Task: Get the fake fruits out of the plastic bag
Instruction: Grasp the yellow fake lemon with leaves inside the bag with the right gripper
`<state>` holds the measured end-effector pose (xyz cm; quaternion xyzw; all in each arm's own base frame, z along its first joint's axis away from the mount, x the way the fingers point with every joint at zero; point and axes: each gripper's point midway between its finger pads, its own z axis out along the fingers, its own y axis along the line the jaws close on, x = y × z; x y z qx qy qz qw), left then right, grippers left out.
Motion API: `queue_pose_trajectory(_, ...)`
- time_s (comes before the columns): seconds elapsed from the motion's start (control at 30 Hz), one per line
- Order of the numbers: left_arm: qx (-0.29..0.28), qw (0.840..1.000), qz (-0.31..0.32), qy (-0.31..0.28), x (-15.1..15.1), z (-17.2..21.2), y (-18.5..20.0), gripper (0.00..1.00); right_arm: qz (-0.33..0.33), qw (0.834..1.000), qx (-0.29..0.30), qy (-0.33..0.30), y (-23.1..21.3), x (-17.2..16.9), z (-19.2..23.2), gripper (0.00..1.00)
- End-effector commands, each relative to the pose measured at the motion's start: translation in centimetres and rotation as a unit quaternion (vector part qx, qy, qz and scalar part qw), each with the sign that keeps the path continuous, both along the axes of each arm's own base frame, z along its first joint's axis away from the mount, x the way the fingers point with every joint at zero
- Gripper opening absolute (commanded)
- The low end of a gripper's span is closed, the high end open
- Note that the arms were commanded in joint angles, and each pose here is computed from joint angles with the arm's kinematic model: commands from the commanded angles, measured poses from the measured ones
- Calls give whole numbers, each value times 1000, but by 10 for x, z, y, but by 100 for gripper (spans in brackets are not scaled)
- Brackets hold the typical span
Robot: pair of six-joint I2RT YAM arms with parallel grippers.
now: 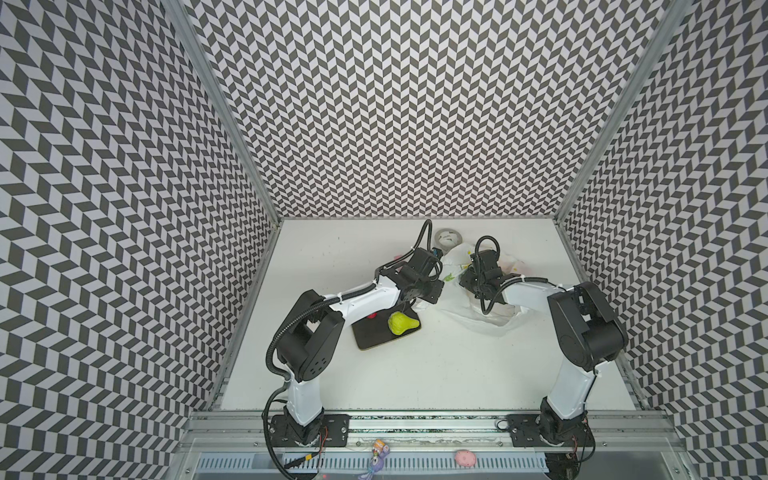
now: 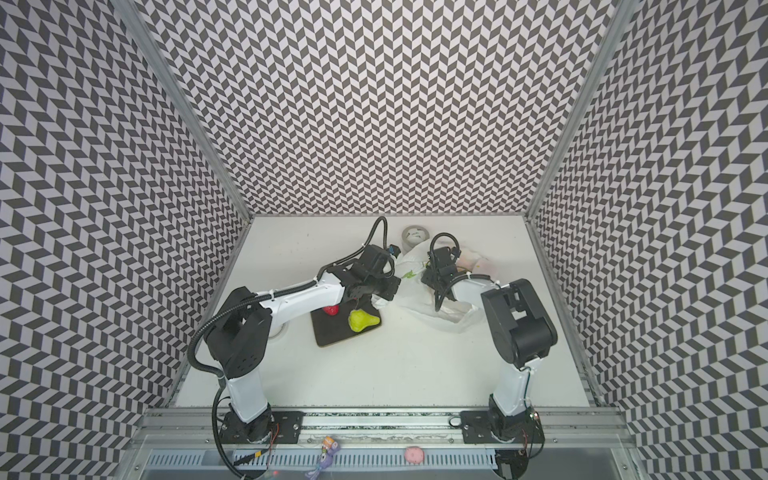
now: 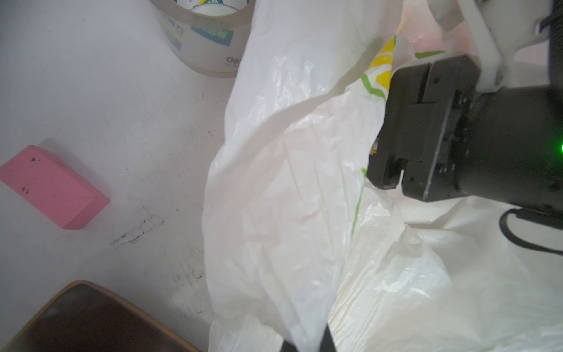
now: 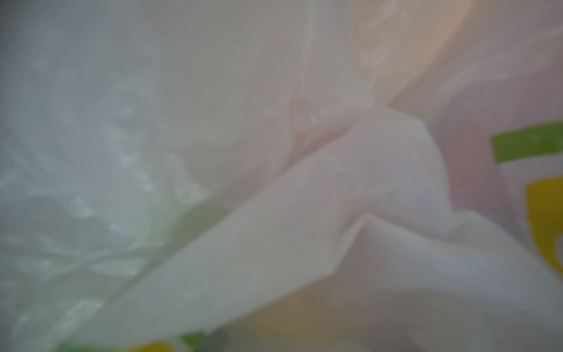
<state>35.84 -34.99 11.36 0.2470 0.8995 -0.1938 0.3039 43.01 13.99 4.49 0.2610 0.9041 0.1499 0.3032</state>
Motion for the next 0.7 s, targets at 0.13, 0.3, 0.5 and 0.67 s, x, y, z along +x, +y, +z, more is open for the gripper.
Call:
queue_pose_trajectory(0.13,-30,999,24,-16,11,19,-2,0,24,999,34,-23,1,-27,40,45)
queue_pose_trajectory(0.3,-32,999,29,-21,18,21,-6,0,46,998,29,-17,-3,-51,47,46)
queue_pose_trajectory(0.5,-43,998,31,-28,25,25,-11,0,72,997,-9,0,-16,-77,48,46)
queue_pose_trajectory(0.67,-56,997,41,-37,33,36,-14,0,87,995,-41,30,-28,-102,40,46)
